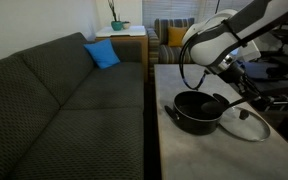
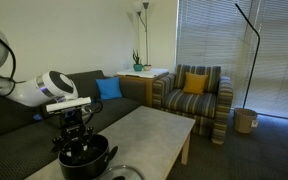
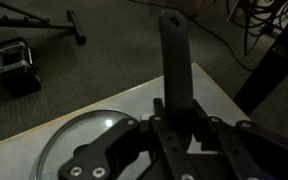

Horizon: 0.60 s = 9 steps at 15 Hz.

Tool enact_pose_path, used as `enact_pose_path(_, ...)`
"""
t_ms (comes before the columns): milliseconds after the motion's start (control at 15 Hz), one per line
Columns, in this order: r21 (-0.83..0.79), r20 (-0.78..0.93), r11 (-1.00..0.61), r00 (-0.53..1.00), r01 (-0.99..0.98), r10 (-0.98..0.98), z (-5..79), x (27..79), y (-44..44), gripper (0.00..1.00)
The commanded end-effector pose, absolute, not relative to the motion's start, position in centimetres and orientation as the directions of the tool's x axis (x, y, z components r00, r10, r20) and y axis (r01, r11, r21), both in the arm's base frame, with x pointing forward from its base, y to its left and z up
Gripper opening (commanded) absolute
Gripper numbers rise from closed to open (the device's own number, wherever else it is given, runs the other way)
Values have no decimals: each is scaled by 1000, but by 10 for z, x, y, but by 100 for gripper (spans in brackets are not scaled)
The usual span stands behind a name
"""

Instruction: Put the black ladle inside the black pot

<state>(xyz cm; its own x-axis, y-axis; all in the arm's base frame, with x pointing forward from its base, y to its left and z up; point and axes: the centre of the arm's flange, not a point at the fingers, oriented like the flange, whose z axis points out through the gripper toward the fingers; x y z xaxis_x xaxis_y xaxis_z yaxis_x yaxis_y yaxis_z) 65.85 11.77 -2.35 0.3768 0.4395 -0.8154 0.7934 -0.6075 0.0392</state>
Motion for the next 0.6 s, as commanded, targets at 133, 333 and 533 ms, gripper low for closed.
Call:
enact_pose_path(133, 15, -836, -594, 336, 804, 434, -60, 710, 134, 7)
enact_pose_path(333, 18, -841, -583, 327, 812, 430, -60, 711, 141, 7)
enact_pose_path(533, 8, -844, -568, 310, 823, 438, -60, 716, 151, 7)
